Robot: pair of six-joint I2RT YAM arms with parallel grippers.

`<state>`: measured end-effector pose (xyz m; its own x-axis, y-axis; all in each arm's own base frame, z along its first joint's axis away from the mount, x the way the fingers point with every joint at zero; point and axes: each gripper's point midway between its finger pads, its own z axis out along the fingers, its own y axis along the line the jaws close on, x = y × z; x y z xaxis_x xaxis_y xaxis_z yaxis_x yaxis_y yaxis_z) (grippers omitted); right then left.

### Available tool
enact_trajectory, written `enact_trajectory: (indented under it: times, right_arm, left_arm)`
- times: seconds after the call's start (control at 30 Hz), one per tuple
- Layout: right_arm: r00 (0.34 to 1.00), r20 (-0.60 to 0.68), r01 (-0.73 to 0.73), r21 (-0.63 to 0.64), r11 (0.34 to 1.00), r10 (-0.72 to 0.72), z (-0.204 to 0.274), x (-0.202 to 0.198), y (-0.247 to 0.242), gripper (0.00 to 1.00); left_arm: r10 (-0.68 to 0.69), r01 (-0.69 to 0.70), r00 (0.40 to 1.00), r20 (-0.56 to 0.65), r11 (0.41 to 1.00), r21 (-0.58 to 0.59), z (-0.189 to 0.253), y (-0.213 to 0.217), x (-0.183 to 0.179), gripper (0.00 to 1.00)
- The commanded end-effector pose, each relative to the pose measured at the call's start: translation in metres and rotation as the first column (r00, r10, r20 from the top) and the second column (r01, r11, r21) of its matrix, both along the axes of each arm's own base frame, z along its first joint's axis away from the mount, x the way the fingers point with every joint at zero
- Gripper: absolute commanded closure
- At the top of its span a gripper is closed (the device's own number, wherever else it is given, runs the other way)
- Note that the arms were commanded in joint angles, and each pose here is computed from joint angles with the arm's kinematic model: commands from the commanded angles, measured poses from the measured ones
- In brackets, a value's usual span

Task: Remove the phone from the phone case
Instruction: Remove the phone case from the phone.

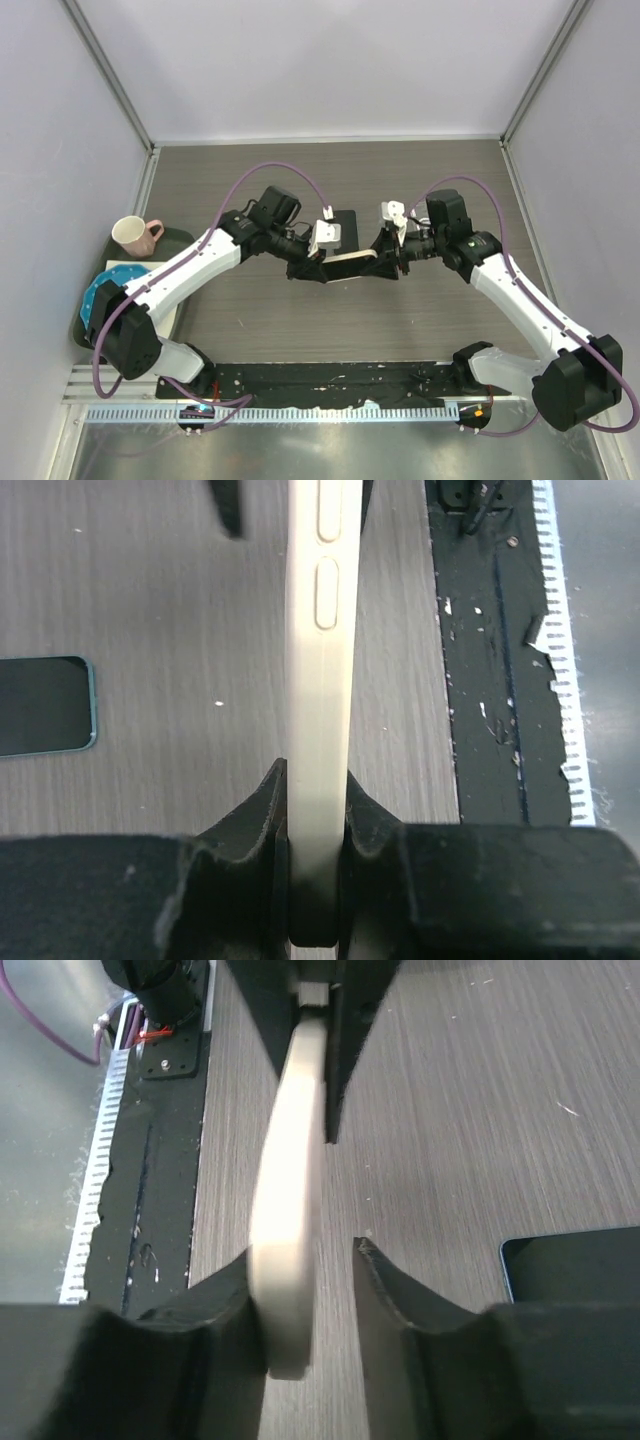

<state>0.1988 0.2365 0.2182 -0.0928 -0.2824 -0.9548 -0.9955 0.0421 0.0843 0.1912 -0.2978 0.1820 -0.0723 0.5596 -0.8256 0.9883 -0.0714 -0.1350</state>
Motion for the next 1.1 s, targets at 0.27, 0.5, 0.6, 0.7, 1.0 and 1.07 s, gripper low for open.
enact_trajectory:
  times: [0.27,0.5,0.6,0.7,1.0,1.07]
  right_arm:
    - [0.997,0.076,-0.040,0.088,0.995,0.034,0.063,-0.013,-0.011,0.38]
    - [0.995,0.068,-0.073,0.088,0.993,0.067,0.056,-0.023,-0.015,0.51]
    - [0.994,0.069,-0.091,0.092,0.992,0.085,0.058,-0.026,-0.015,0.58]
    - [0.993,0.057,-0.110,0.083,0.990,0.105,0.055,-0.032,-0.017,0.61]
    - [0.987,0.039,-0.159,0.114,0.981,0.156,0.064,-0.038,-0.014,0.64]
    - [0.987,0.029,-0.159,0.123,0.980,0.156,0.069,-0.039,-0.014,0.63]
  left_arm:
    - [-0.185,0.182,0.983,0.007,0.955,-0.235,0.062,0.010,-0.036,1.00]
    - [-0.174,0.170,0.985,0.003,0.954,-0.249,0.066,0.012,-0.032,1.00]
    - [-0.175,0.165,0.984,-0.015,0.950,-0.264,0.067,0.013,-0.031,1.00]
    - [-0.177,0.161,0.984,-0.031,0.946,-0.283,0.070,0.014,-0.031,1.00]
    - [-0.175,0.155,0.983,-0.047,0.946,-0.284,0.068,0.015,-0.029,1.00]
    - [-0.153,0.135,0.987,-0.047,0.955,-0.264,0.063,0.015,-0.024,1.00]
